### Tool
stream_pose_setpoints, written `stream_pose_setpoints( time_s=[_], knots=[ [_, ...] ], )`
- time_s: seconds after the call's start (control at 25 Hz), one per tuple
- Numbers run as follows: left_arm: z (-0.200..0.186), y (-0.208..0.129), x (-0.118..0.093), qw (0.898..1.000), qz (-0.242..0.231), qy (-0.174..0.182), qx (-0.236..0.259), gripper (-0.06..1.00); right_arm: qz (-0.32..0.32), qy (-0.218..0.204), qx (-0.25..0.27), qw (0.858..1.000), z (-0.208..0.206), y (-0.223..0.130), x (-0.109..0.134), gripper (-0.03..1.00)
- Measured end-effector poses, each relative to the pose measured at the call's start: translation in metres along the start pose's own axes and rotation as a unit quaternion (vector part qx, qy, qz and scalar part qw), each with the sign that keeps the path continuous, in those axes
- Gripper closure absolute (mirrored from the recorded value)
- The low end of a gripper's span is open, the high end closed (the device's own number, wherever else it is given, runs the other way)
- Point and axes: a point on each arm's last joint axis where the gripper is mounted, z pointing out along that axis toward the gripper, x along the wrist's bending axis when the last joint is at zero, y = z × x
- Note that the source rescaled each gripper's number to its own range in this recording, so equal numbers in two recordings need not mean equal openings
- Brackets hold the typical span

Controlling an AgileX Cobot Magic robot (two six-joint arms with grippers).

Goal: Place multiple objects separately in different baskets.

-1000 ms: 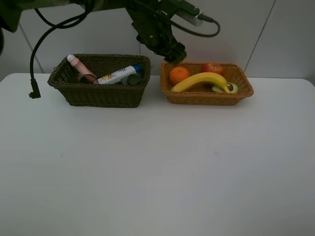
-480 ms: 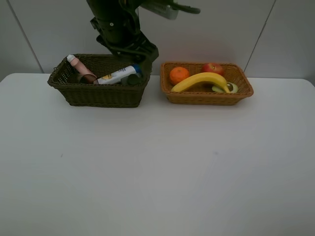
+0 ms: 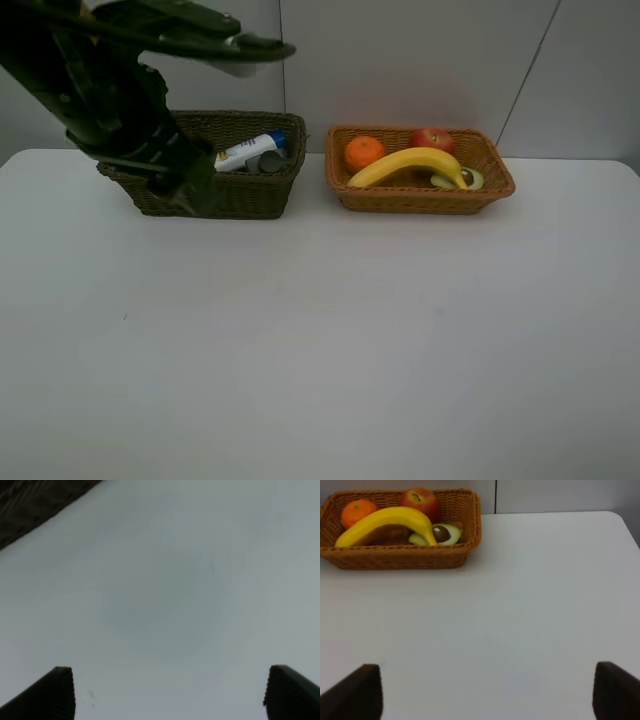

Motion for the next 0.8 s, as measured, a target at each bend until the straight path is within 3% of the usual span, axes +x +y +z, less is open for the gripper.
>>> stream_pose_setpoints(
  time_s=[0.44, 0.8],
  knots=[
    [-0.019, -0.113, 0.003, 1.000, -0.002, 0.000, 0.017, -0.06, 0.000, 0.000, 0.000, 1.000, 0.000, 0.000, 0.000, 0.15],
    [-0.027, -0.173, 0.004, 1.000, 0.002, -0.001, 0.001, -0.06, 0.000, 0.000, 0.000, 1.000, 0.000, 0.000, 0.000, 0.15]
  ],
)
